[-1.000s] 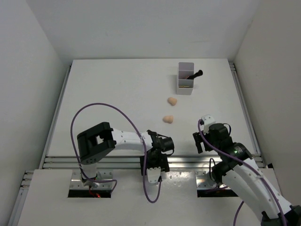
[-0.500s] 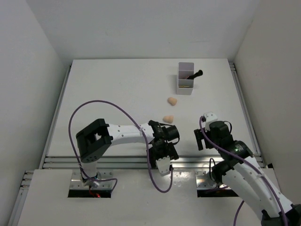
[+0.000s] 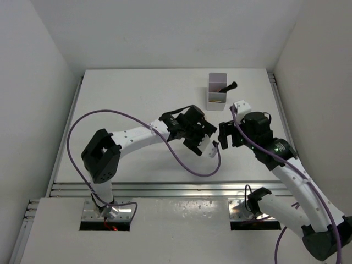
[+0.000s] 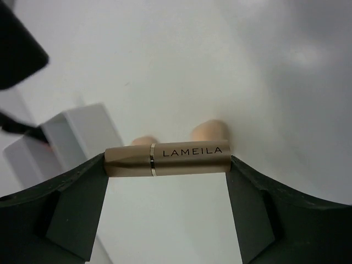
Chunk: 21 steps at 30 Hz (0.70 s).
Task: Organize the makeup
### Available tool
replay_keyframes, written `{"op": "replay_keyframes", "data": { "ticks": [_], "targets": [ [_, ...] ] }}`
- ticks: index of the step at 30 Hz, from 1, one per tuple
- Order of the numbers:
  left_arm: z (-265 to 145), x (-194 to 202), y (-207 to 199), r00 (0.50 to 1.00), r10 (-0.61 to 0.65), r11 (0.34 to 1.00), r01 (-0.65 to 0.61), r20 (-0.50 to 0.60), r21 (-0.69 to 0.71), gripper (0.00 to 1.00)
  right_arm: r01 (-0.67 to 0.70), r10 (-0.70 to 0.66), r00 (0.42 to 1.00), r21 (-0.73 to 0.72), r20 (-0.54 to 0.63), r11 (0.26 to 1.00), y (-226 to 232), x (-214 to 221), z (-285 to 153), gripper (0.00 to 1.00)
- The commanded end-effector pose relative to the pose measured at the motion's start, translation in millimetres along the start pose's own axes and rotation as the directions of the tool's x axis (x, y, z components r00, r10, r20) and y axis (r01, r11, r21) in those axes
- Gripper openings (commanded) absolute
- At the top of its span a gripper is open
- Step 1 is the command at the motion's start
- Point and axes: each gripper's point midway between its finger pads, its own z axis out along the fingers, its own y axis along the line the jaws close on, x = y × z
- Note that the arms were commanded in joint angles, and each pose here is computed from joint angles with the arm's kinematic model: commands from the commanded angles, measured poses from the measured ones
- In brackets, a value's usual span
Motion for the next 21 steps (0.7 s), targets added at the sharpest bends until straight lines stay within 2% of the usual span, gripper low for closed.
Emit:
{"op": "replay_keyframes", "data": {
  "ticks": [1, 4, 5, 8, 9, 11, 12, 13, 14, 17, 18, 21],
  "targets": [
    [-51, 0, 87, 0.999, -0.048, 0.939, 0.051, 0.017, -0.341, 0.23, 0.006, 0.008, 0.985, -0.084, 0.17, 0.996, 13, -68, -6, 0.87],
    [-68, 4, 107, 0.999, -0.038, 0.894, 0.048, 0.032, -0.446, 0.23, -0.005, 0.042, 0.978, -0.178, 0.203, 0.984, 23, -97, -3, 0.84],
    [-78, 8, 113, 0.998, -0.033, 0.874, 0.055, 0.053, -0.483, 0.22, -0.052, 0.092, 0.98, -0.219, 0.176, 0.974, 28, -102, 6, 0.82],
    [-91, 8, 119, 0.997, -0.016, 0.843, 0.051, 0.07, -0.536, 0.22, -0.174, 0.209, 0.966, -0.215, 0.152, 0.961, 8, -108, 23, 0.8],
    [-98, 7, 121, 0.996, -0.008, 0.826, 0.058, 0.092, -0.561, 0.21, -0.183, 0.229, 0.954, -0.231, 0.191, 0.956, 6, -119, 26, 0.78],
    [-105, 7, 125, 0.994, 0.003, 0.813, 0.064, 0.114, -0.578, 0.21, -0.261, 0.314, 0.935, -0.28, 0.166, 0.924, 2, -116, 35, 0.78],
    [-107, 9, 126, 0.99, -0.004, 0.808, 0.087, 0.141, -0.583, 0.21, -0.243, 0.318, 0.92, -0.305, 0.229, 0.921, 1, -131, 35, 0.78],
    [-114, 10, 130, 0.988, -0.005, 0.796, 0.096, 0.153, -0.598, 0.21, -0.241, 0.333, 0.919, -0.369, 0.209, 0.898, 10, -130, 37, 0.78],
    [-116, 5, 132, 0.983, -0.001, 0.789, 0.113, 0.182, -0.604, 0.21, -0.229, 0.341, 0.906, -0.389, 0.249, 0.892, 8, -142, 38, 0.78],
    [-124, 1, 134, 0.972, 0.022, 0.79, 0.126, 0.232, -0.601, 0.21, -0.194, 0.345, 0.912, -0.509, 0.22, 0.839, 27, -150, 42, 0.78],
    [-125, -2, 136, 0.968, 0.025, 0.787, 0.134, 0.248, -0.602, 0.21, -0.174, 0.339, 0.911, -0.526, 0.236, 0.833, 30, -160, 37, 0.78],
    [-125, 1, 134, 0.964, 0.01, 0.787, 0.156, 0.265, -0.597, 0.21, -0.191, 0.344, 0.918, -0.541, 0.196, 0.819, 33, -150, 41, 0.76]
  ]
}}
